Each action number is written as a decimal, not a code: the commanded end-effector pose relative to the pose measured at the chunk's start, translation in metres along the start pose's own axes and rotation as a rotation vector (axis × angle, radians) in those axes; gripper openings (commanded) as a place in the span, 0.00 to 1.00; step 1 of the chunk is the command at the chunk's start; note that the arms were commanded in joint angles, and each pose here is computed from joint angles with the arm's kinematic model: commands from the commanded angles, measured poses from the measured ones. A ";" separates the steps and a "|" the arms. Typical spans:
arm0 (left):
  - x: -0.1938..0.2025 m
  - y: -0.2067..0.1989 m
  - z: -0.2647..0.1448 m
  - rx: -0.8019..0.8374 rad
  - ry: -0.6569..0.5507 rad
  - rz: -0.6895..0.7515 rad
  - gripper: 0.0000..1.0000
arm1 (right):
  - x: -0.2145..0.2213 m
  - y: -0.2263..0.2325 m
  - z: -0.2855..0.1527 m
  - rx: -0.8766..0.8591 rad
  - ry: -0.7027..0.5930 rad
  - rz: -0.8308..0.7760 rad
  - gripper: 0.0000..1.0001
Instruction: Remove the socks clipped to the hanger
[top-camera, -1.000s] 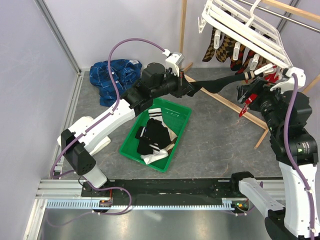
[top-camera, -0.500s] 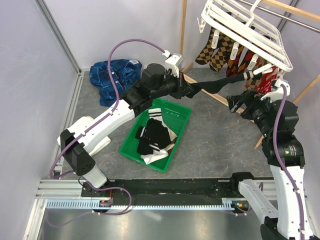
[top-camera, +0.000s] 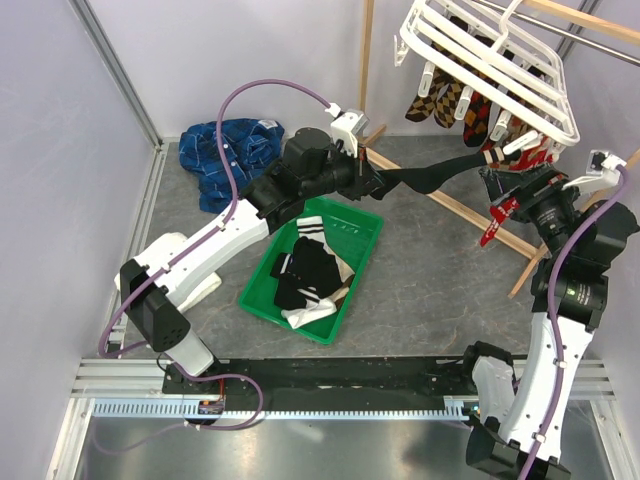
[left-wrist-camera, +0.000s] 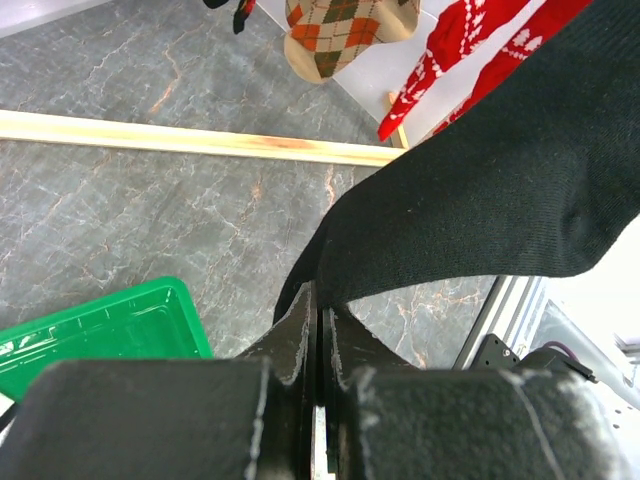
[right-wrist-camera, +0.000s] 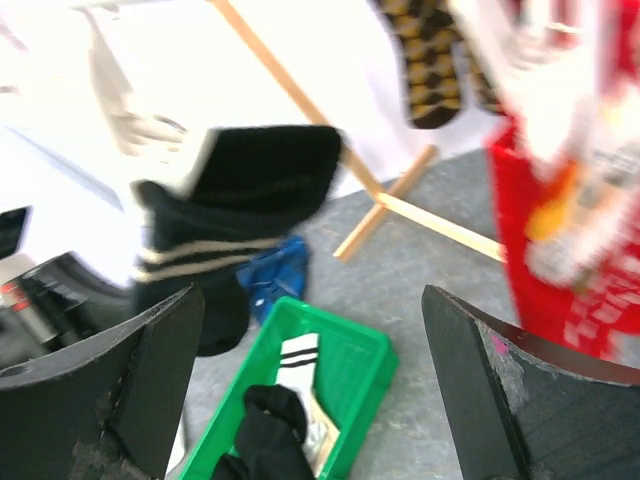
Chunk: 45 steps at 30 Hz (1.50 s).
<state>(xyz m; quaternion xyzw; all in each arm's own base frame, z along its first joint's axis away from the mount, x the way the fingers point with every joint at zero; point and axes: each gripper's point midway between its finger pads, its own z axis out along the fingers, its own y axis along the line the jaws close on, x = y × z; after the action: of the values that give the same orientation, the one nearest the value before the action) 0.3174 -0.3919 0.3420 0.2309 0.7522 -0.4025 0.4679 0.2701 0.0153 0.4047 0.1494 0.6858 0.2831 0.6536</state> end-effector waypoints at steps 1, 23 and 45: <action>-0.020 -0.015 -0.015 0.039 -0.044 0.006 0.02 | -0.017 0.048 -0.009 -0.203 -0.005 -0.061 0.97; -0.009 -0.012 -0.021 0.036 -0.018 0.024 0.02 | -0.072 0.060 -0.010 -0.173 -0.147 -0.019 0.98; -0.008 -0.019 -0.022 0.070 -0.012 -0.003 0.02 | -0.093 0.056 0.002 -0.157 -0.196 -0.003 0.68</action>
<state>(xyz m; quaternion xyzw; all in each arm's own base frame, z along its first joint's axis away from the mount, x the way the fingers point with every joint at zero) 0.3065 -0.3889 0.3420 0.2408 0.7512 -0.4111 0.4569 0.2775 0.0030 0.4932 0.1456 0.6160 0.3181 0.7058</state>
